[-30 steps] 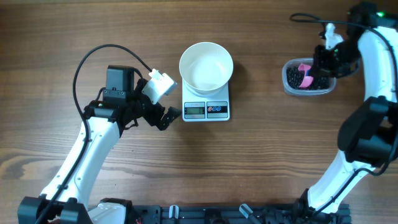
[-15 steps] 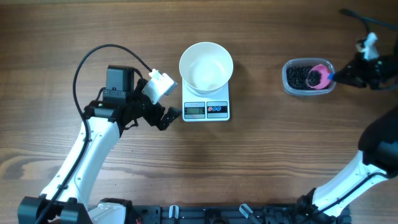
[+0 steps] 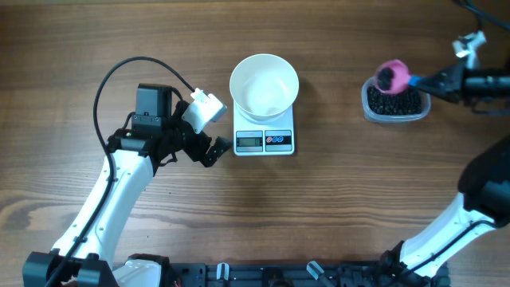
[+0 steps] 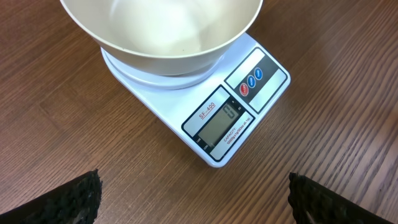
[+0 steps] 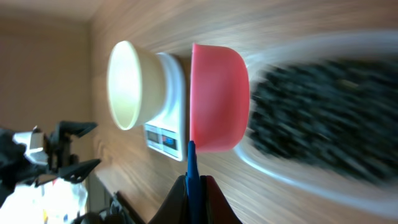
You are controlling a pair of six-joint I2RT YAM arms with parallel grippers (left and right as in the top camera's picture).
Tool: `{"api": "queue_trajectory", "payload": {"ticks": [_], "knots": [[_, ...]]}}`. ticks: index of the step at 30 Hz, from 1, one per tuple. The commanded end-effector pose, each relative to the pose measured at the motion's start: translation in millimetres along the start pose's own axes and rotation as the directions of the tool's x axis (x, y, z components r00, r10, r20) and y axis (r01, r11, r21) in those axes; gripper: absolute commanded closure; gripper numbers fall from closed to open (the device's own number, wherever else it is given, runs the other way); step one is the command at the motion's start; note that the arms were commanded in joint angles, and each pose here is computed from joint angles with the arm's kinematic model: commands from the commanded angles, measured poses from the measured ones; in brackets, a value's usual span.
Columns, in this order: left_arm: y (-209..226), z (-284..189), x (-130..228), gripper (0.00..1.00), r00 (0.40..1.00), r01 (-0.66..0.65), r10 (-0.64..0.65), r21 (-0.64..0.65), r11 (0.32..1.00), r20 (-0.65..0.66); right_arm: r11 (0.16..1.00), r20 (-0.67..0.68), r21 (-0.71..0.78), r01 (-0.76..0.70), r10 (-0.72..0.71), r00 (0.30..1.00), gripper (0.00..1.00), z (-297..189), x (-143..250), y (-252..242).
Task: Scoop item into bowl and weigh 150g on scale
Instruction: 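Carry the filled scoop over the white bowl and tip beans in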
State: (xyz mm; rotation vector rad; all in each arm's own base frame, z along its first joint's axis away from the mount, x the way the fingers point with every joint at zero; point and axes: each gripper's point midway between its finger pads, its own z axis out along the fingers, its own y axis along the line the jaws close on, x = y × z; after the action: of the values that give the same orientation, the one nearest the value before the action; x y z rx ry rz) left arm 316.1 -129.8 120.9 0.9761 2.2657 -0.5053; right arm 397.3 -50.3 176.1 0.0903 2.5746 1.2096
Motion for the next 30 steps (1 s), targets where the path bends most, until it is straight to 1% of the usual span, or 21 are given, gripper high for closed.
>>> {"api": "queue_trajectory", "payload": {"ticks": [1, 6, 12, 14, 20, 22, 25, 30], "knots": [[-1.3, 0.4, 1.2, 0.00, 1.000, -0.001, 0.001, 0.009, 1.000, 0.004, 0.992, -0.028, -0.117, 0.039, -0.043, 0.999, 0.96, 38.9, -8.1, 35.8], [-1.4, 0.4, 1.2, 0.00, 1.000, 0.000, 0.000, 0.010, 1.000, 0.004, 0.988, -0.084, -0.137, 0.067, -0.079, 0.993, 0.96, 84.3, -11.7, 71.1], [-1.3, 0.4, 1.2, 0.00, 1.000, 0.000, 0.000, 0.009, 1.000, 0.004, 0.973, -0.120, -0.174, 0.149, -0.171, 0.978, 0.96, 119.9, -12.9, 124.7], [-1.3, 0.4, 1.2, 0.00, 1.000, 0.000, 0.000, 0.009, 1.000, 0.004, 0.973, -0.134, -0.153, 0.171, -0.192, 0.972, 0.96, 130.8, -12.7, 137.5], [-1.3, 0.4, 1.2, 0.00, 1.000, 0.000, 0.000, 0.009, 1.000, 0.004, 0.964, -0.148, -0.042, 0.264, -0.268, 0.952, 0.96, 175.0, -12.2, 169.3], [-1.4, 0.4, 1.2, 0.00, 1.000, 0.000, 0.000, 0.010, 1.000, 0.004, 0.954, -0.162, 0.036, 0.298, -0.289, 0.944, 0.96, 187.9, -8.8, 169.0], [-1.4, 0.4, 1.2, 0.00, 1.000, 0.000, 0.000, 0.010, 1.000, 0.004, 0.920, -0.189, 0.169, 0.353, -0.321, 0.928, 0.96, 202.0, -3.0, 166.6], [-1.4, 0.4, 1.2, 0.00, 1.000, -0.001, 0.001, 0.010, 1.000, 0.004, 0.852, -0.185, 0.302, 0.428, -0.388, 0.903, 0.96, 203.7, -7.8, 175.0]]}}
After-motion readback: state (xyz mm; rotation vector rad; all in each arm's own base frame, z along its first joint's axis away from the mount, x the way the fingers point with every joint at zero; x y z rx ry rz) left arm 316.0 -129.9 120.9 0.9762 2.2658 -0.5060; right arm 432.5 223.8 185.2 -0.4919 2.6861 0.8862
